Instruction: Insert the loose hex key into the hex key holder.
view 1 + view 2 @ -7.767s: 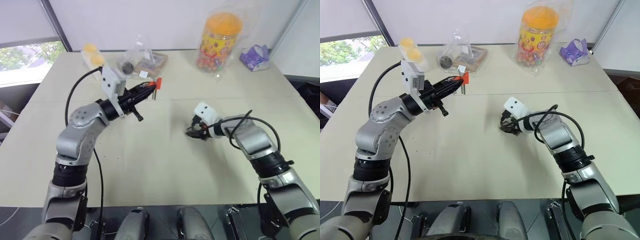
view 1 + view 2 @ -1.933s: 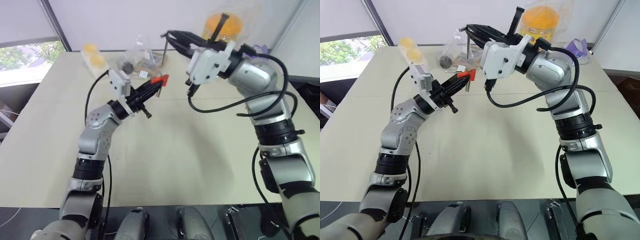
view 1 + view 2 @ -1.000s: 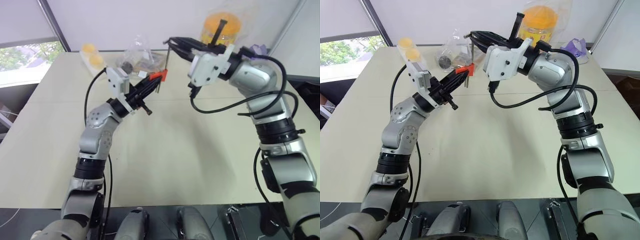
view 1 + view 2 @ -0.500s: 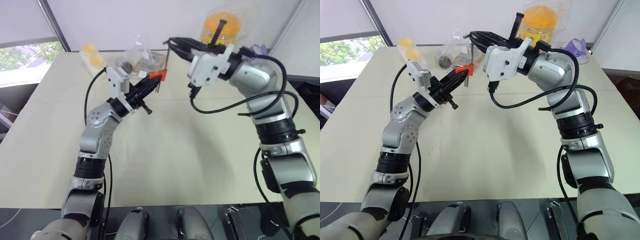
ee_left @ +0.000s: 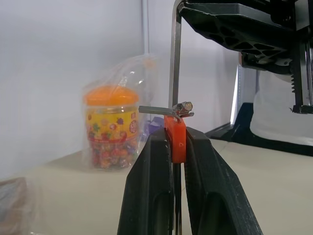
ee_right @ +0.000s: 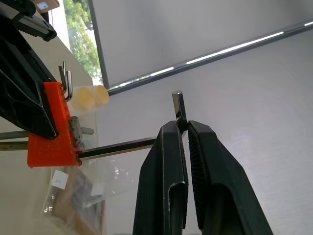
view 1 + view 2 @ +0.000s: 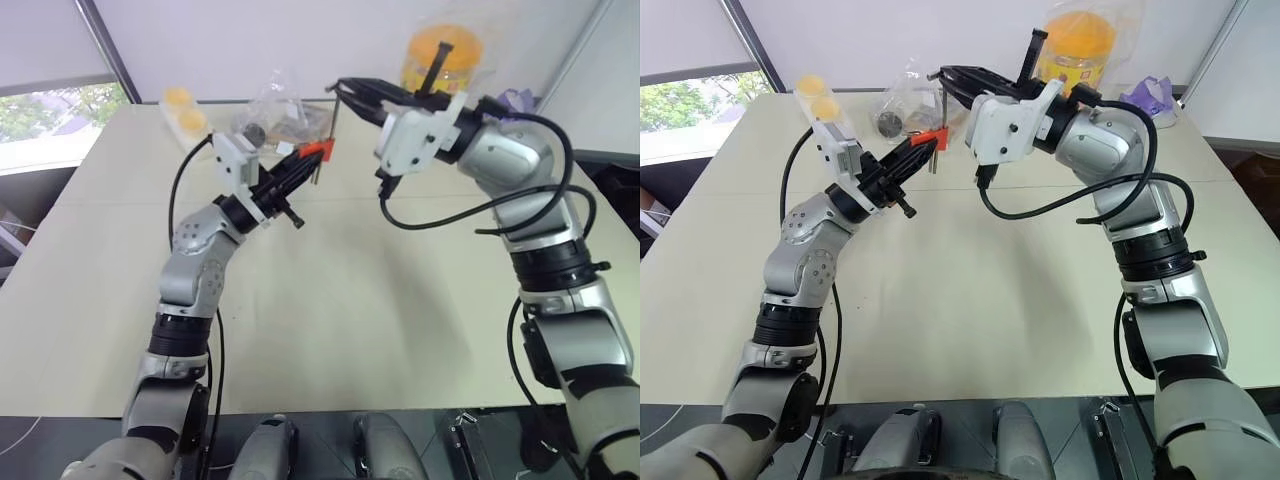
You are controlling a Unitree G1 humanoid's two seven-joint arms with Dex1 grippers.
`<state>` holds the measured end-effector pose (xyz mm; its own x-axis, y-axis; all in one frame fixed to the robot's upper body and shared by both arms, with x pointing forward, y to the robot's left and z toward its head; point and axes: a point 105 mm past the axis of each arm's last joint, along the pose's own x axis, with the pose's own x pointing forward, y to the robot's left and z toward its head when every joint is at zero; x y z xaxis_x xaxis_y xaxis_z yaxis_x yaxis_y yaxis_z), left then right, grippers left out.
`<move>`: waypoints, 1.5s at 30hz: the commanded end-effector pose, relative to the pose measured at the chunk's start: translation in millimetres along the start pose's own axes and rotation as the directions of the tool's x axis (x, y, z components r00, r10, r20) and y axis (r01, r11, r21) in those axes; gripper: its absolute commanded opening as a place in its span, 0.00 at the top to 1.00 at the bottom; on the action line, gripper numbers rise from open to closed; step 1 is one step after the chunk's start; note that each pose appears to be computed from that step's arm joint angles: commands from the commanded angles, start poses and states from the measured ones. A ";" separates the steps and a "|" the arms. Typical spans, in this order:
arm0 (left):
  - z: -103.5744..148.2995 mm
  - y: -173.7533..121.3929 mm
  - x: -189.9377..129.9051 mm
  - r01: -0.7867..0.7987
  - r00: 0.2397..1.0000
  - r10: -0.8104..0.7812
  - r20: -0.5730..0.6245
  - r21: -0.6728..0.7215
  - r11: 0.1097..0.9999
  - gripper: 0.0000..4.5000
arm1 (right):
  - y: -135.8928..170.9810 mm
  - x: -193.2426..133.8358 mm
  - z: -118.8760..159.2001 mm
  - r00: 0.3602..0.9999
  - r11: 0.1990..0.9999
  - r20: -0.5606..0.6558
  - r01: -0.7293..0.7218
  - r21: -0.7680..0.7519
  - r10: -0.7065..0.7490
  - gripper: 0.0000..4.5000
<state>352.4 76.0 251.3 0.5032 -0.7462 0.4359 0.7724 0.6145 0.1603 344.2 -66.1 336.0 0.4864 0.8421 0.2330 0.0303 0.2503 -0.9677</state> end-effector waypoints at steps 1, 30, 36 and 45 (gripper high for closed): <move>18.5 1.4 3.7 0.001 0.998 -0.003 0.059 0.045 0.999 1.00 | -13.7 -2.2 9.8 0.999 0.999 0.032 0.042 -0.027 -0.041 0.99; -2.7 -8.9 13.3 0.042 0.999 -0.042 0.004 -0.169 0.985 1.00 | 32.0 -108.1 -40.0 0.925 0.969 -0.374 0.024 0.244 0.072 0.56; -35.8 -28.4 27.6 0.083 0.987 -0.137 -0.079 -0.477 0.875 1.00 | 31.4 -114.9 -42.9 0.906 0.967 -0.417 0.038 0.251 0.072 0.56; -107.0 -72.9 47.9 -0.114 0.927 -0.207 -0.314 -0.759 0.641 1.00 | 37.8 -128.1 -42.3 0.878 0.970 -0.471 0.036 0.240 0.084 0.56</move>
<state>358.5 -30.2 157.6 0.4188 -0.9032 0.0939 0.7459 0.2831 -0.6029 326.5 -182.3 248.3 0.8367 0.5473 0.0199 -0.2329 0.3886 -0.8915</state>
